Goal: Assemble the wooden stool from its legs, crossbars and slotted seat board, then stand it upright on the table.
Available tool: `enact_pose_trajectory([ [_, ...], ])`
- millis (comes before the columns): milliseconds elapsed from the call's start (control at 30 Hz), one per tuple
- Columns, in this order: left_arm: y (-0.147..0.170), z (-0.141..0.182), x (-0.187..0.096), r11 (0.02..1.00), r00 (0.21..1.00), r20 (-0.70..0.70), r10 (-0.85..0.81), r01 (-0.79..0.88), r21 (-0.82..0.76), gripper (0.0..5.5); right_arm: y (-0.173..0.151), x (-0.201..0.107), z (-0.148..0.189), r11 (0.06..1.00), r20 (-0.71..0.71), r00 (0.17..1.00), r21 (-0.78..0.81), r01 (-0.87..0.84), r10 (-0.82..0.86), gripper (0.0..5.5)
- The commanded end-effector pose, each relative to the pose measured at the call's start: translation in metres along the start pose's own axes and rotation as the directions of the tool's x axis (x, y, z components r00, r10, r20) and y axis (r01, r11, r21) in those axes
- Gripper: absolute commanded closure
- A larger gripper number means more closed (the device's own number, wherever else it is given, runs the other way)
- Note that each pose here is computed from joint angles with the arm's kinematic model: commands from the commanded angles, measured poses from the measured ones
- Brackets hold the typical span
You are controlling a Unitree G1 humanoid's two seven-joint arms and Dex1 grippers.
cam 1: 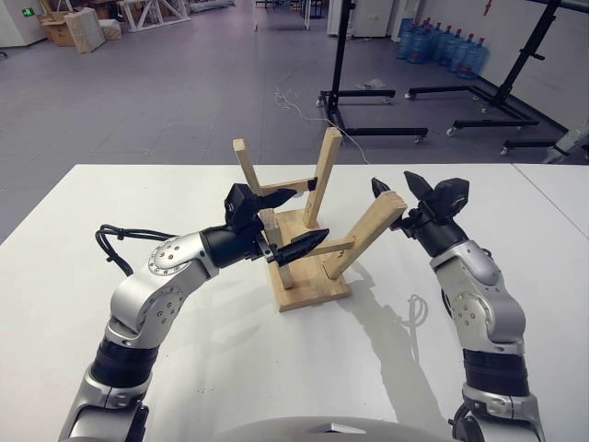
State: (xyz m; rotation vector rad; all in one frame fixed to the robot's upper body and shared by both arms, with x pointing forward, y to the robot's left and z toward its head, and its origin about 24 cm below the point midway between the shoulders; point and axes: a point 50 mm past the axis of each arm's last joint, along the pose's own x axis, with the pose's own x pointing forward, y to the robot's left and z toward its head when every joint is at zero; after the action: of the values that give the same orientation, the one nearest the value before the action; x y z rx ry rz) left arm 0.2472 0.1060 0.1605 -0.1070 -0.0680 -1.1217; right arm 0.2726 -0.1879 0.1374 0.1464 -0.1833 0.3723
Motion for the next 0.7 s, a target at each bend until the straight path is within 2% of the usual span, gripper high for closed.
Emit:
enact_pose_trajectory([
  [33, -0.003, -0.003, 0.006, 0.999, 0.999, -0.032, -0.036, 0.036, 0.005, 0.10, 0.023, 0.004, 0.001, 0.999, 0.002, 0.999, -0.004, -0.046, 0.046, 1.42],
  [133, -0.003, -0.004, 0.008, 0.999, 0.998, -0.035, -0.049, 0.050, 0.004, 0.10, 0.040, 0.008, 0.002, 0.993, 0.009, 0.994, -0.044, -0.105, 0.106, 1.42],
  [333, 0.001, -0.007, 0.013, 0.998, 0.997, -0.040, -0.063, 0.062, -0.011, 0.10, 0.081, 0.016, -0.009, 0.930, -0.009, 0.942, -0.154, -0.333, 0.336, 1.42],
  [567, 0.006, -0.012, 0.005, 0.999, 0.998, -0.054, -0.028, 0.026, -0.022, 0.10, 0.081, 0.016, -0.017, 0.924, -0.043, 0.943, -0.192, -0.331, 0.329, 1.42],
  [700, 0.013, 0.004, -0.013, 0.999, 0.999, 0.030, 0.046, -0.047, 0.024, 0.10, 0.063, 0.010, -0.014, 0.956, -0.019, 0.970, -0.167, -0.241, 0.241, 1.42],
])
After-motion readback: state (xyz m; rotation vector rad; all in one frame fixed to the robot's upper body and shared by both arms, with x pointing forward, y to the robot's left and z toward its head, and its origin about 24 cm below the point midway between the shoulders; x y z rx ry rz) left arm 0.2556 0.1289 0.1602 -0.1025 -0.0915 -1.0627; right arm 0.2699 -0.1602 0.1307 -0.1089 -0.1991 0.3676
